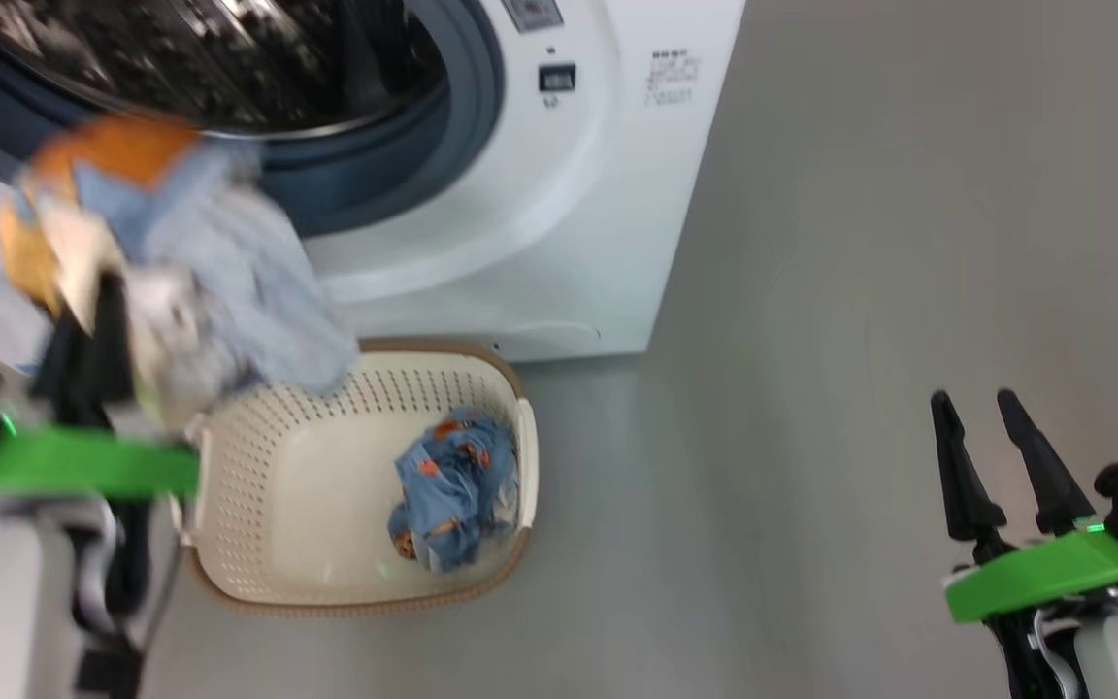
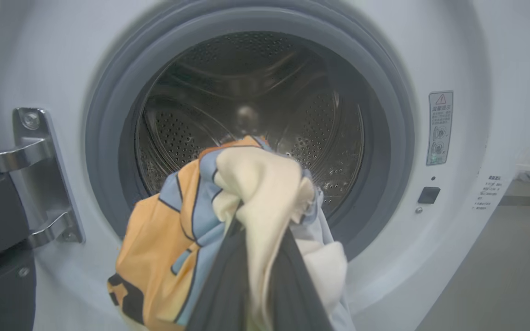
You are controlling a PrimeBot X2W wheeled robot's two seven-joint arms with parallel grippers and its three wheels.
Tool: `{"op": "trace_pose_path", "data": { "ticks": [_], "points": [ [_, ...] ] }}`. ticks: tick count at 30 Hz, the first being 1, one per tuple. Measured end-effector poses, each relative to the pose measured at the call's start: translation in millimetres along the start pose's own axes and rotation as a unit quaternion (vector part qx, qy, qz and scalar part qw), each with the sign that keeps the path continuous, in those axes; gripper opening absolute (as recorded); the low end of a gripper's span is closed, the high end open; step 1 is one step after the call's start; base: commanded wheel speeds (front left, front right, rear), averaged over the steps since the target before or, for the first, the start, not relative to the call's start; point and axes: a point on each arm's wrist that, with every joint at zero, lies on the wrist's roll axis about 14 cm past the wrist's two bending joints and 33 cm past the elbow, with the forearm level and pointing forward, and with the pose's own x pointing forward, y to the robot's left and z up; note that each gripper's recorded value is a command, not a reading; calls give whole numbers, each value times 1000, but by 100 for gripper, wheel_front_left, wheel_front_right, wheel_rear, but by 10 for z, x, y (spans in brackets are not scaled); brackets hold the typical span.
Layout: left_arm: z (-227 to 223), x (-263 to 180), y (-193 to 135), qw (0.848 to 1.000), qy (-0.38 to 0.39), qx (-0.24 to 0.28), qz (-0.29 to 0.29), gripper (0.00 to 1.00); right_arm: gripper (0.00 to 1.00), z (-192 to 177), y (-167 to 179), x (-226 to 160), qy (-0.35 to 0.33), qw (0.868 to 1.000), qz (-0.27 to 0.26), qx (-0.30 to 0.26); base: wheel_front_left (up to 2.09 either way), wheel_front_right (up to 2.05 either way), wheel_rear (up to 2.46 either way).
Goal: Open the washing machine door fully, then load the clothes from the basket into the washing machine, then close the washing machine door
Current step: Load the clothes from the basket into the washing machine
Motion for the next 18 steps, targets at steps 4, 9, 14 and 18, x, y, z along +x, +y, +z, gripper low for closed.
{"op": "trace_pose_path", "data": {
  "ticks": [4,9,14,18],
  "points": [
    [11,397,26,1000,-14,0,-6,0,100,-51,-22,110,3,1000,-4,0,0,0,0],
    [-228,782,97,1000,11,4,-6,0,100,-125,-31,206,7,1000,-10,5,0,0,0],
    [-479,1099,92,999,38,-7,-5,0,100,-164,-144,178,12,1000,-28,3,0,0,0],
    [-755,1266,34,997,73,-12,-9,0,100,-210,-224,123,18,999,-44,2,0,0,0]
  ]
}}
